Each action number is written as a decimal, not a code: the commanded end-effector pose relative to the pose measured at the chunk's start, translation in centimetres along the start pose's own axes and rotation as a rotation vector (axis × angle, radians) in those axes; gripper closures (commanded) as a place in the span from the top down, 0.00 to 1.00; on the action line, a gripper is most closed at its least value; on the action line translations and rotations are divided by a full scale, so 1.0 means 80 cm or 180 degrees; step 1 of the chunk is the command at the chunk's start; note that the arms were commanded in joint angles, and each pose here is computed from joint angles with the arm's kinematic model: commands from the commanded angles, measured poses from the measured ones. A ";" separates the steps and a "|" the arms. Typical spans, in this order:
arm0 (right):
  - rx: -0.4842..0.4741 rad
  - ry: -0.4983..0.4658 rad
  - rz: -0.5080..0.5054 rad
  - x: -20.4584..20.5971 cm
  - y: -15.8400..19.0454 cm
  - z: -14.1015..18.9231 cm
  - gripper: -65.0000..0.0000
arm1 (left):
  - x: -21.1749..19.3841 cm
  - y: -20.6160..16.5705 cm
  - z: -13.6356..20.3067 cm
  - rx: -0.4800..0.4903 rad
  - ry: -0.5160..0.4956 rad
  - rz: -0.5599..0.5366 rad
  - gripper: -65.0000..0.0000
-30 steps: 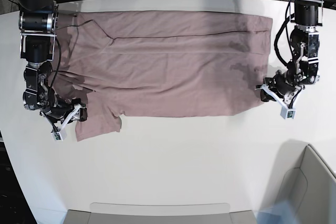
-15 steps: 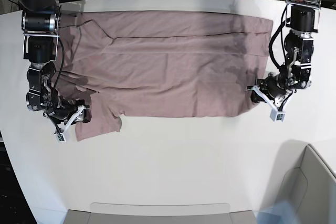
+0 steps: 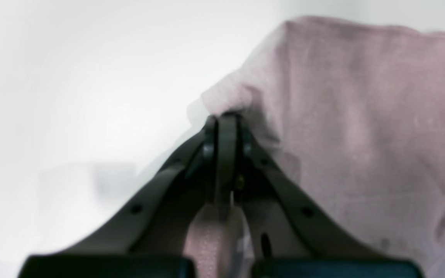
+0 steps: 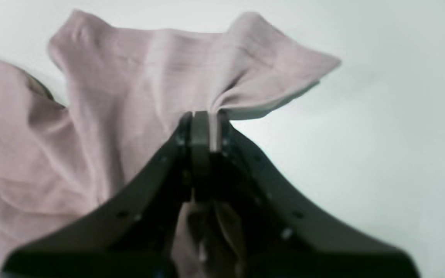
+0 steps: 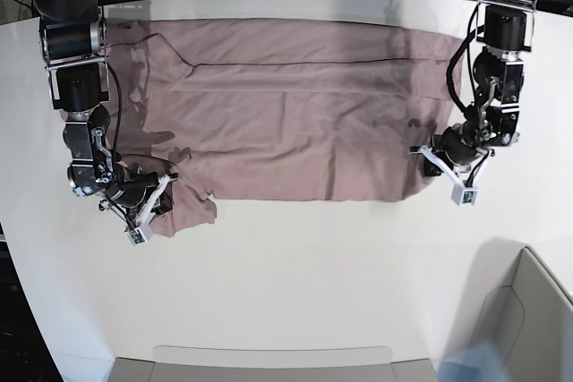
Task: Fold the T-shirt properly
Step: 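Move the left gripper to the hem corner and grasp it, then lift the hem with both grippers and fold it over toward the collar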
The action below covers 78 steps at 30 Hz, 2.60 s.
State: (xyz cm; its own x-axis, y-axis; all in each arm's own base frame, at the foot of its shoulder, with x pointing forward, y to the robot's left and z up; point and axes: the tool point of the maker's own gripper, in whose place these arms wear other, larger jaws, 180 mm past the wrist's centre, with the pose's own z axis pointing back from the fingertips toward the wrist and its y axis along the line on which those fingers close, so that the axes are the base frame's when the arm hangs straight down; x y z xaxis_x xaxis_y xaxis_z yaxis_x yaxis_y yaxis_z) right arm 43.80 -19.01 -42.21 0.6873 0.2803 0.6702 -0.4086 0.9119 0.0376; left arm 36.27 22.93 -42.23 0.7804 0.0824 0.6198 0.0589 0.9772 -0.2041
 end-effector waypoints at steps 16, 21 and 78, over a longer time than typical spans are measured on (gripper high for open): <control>-0.0427 -0.0218 0.0048 0.058 -0.064 0.079 0.00 | 0.048 0.021 0.050 0.0077 -0.0467 0.0176 0.00; -0.0545 -0.0347 0.0042 0.053 -0.071 0.104 0.00 | 0.053 0.011 0.059 0.0045 -0.0513 0.0071 0.00; -0.0554 -0.0176 -0.0038 0.019 -0.057 0.114 0.00 | 0.077 -0.032 -0.053 -0.0034 0.0065 -0.0430 0.32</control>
State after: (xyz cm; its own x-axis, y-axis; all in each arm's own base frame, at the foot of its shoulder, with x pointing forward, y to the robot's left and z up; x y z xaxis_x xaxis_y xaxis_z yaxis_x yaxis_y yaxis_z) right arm 39.81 -25.01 -36.78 0.7004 0.2559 0.6663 -0.2912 0.9547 -0.0607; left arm 42.48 19.93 -42.39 0.7934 -0.0508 0.6066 0.1665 0.9766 -0.1361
